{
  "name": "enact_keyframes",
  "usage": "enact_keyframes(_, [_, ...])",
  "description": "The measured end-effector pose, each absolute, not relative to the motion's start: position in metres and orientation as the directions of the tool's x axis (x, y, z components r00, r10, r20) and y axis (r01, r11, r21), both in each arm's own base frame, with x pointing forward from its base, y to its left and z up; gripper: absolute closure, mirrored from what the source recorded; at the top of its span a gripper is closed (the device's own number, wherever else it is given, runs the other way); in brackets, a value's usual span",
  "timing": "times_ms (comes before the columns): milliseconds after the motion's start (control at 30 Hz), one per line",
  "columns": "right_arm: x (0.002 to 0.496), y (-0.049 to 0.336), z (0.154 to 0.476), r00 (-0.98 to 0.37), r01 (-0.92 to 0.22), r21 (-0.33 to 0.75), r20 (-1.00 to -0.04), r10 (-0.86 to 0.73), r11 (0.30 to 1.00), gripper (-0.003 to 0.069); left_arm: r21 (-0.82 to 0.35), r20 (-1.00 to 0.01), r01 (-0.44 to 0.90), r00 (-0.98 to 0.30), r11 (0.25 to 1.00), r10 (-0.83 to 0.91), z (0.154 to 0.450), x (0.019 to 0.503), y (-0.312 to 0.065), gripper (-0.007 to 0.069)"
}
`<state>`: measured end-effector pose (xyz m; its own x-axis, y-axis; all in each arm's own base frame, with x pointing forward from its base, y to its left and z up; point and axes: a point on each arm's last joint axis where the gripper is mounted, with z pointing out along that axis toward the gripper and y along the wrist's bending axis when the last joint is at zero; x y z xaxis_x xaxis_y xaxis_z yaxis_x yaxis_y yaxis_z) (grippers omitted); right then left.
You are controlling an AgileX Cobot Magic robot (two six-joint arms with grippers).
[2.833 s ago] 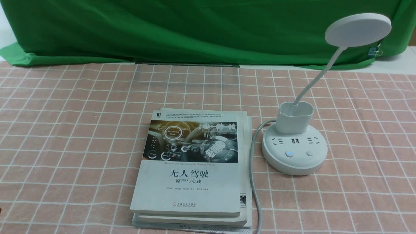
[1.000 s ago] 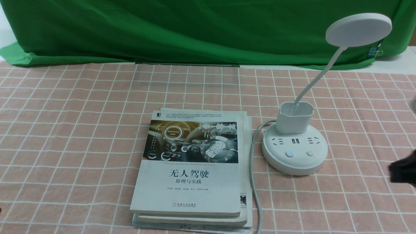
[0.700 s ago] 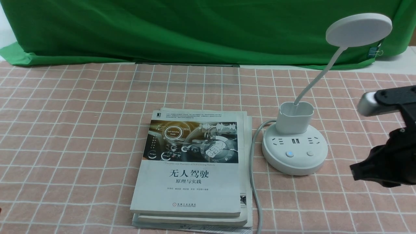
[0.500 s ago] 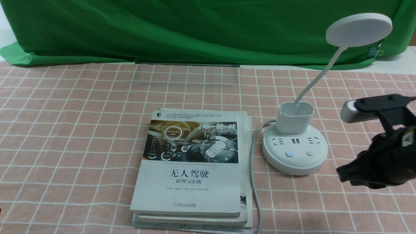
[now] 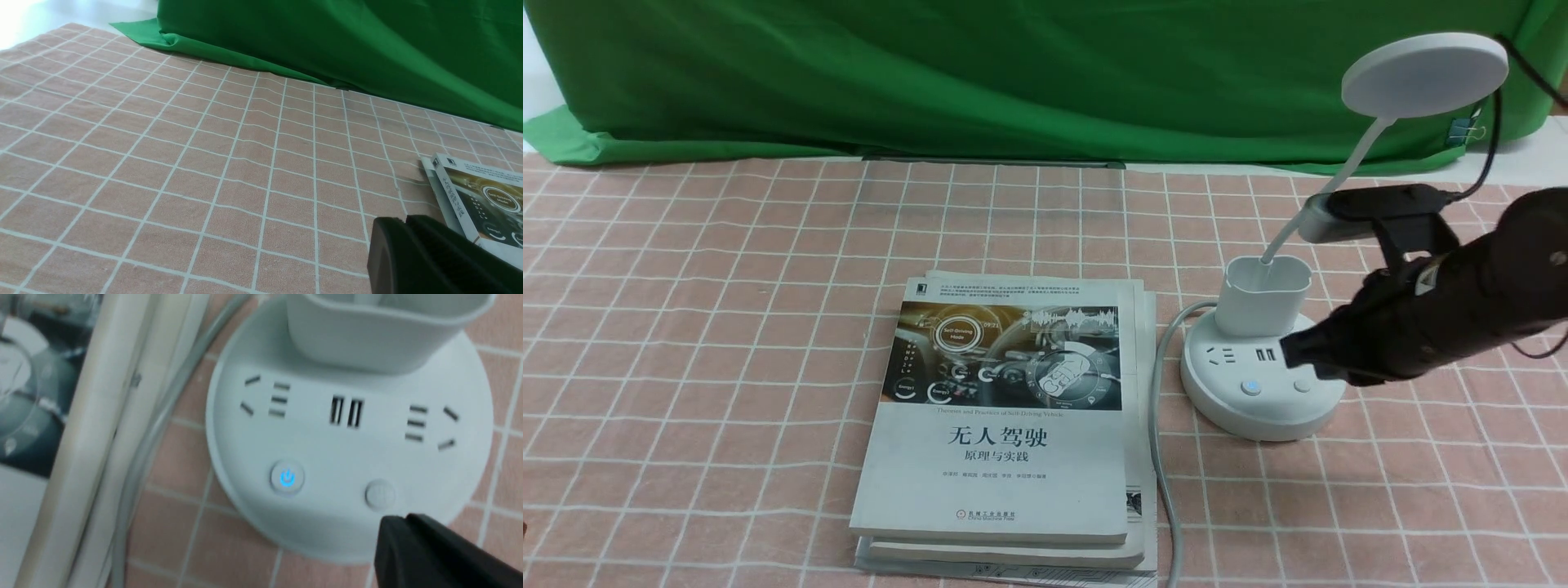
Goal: Turn on the table lamp on the pink coffee tablecloth with your hand.
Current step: 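Press the button on the base of the white desk lamp with the right gripper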
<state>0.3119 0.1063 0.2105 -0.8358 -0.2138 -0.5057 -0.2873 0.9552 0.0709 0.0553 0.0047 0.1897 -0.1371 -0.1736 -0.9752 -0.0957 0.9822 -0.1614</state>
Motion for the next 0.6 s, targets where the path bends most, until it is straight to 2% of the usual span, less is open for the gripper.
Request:
enact_keyframes(133, [0.320,0.108,0.201,-0.824,-0.283,0.069,-0.528,-0.206,0.957,0.0617,-0.161,-0.975,-0.096,-0.137,0.982,-0.174,0.190,0.055,0.005,0.0606])
enact_keyframes(367, [0.326,0.110,0.176,-0.852,-0.276,0.068,-0.479,-0.212,0.959,0.0617,-0.161,-0.975,-0.096,-0.137,0.982,-0.174,0.190,0.055,0.005,0.0606])
enact_keyframes(600, [0.327,0.110,0.174,-0.852,-0.274,0.068,-0.479,-0.210,0.959,0.0617,-0.161,-0.975,-0.096,-0.137,0.982,-0.174,0.190,0.055,0.005,0.0606])
